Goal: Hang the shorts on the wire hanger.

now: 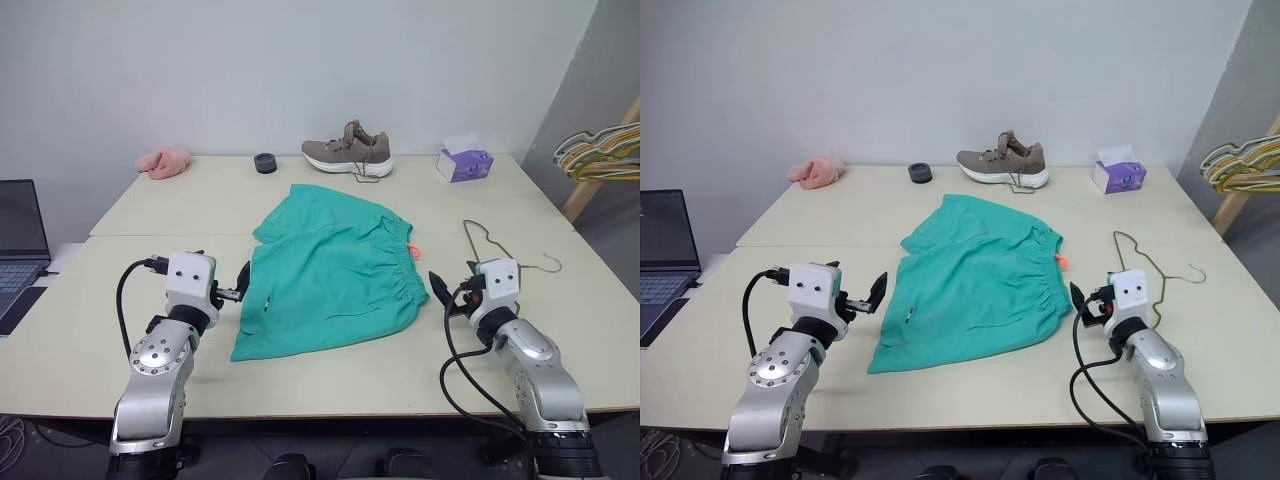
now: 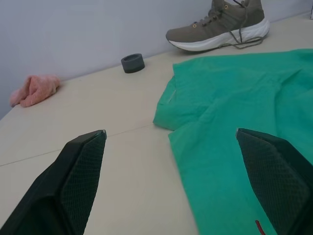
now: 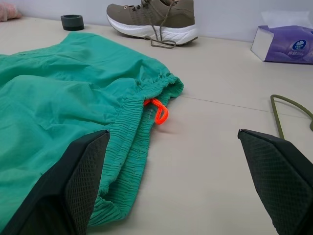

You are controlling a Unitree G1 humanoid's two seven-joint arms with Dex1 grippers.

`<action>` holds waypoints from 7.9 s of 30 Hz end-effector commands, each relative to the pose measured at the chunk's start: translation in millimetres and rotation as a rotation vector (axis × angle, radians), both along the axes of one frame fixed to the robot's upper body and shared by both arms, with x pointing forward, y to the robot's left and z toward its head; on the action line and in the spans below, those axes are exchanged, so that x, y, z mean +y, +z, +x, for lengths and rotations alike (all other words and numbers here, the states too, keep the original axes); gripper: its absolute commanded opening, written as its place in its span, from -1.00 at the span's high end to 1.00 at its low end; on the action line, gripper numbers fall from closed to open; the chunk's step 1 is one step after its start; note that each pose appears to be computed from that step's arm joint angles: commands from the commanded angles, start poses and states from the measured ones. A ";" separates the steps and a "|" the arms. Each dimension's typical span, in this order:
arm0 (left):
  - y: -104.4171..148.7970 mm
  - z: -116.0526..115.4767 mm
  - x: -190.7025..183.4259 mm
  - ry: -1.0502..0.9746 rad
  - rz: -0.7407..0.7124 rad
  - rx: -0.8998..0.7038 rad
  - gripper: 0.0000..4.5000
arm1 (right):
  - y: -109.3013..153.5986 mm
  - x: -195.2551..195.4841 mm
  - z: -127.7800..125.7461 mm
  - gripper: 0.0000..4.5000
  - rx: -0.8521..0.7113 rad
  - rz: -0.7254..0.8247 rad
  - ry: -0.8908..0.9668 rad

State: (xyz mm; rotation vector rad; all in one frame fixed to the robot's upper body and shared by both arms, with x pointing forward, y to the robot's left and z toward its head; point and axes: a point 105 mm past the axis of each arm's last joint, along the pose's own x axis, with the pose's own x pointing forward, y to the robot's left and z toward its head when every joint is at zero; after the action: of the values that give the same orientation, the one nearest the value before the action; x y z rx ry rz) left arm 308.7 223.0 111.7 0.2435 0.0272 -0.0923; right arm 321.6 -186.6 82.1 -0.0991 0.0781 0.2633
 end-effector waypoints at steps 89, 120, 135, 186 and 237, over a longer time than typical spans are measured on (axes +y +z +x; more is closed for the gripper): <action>-25.0 -11.8 4.2 -0.826 0.586 0.403 1.00 | -3.3 90.1 18.9 0.20 -0.110 -0.822 0.894; -35.1 -163.7 -8.5 -1.417 0.370 0.950 1.00 | 10.8 71.1 -132.5 0.99 0.363 -0.710 1.547; -13.7 -135.9 -36.4 -1.271 0.116 0.760 -0.81 | 59.8 79.5 -123.8 -0.35 0.322 -0.407 1.440; 27.5 5.8 -31.7 -0.796 0.194 0.251 -1.00 | -5.9 -96.3 78.8 1.00 0.319 -0.402 -0.067; 26.3 -46.6 -54.5 -1.073 -0.205 0.664 0.98 | 104.0 117.8 4.8 1.00 -0.721 -1.076 0.842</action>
State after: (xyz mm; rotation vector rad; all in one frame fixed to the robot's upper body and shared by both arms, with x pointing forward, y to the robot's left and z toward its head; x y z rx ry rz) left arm 262.1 174.6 124.9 -0.0262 0.6027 -1.1965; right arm 332.7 -75.4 172.6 -1.2985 -0.4871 0.9982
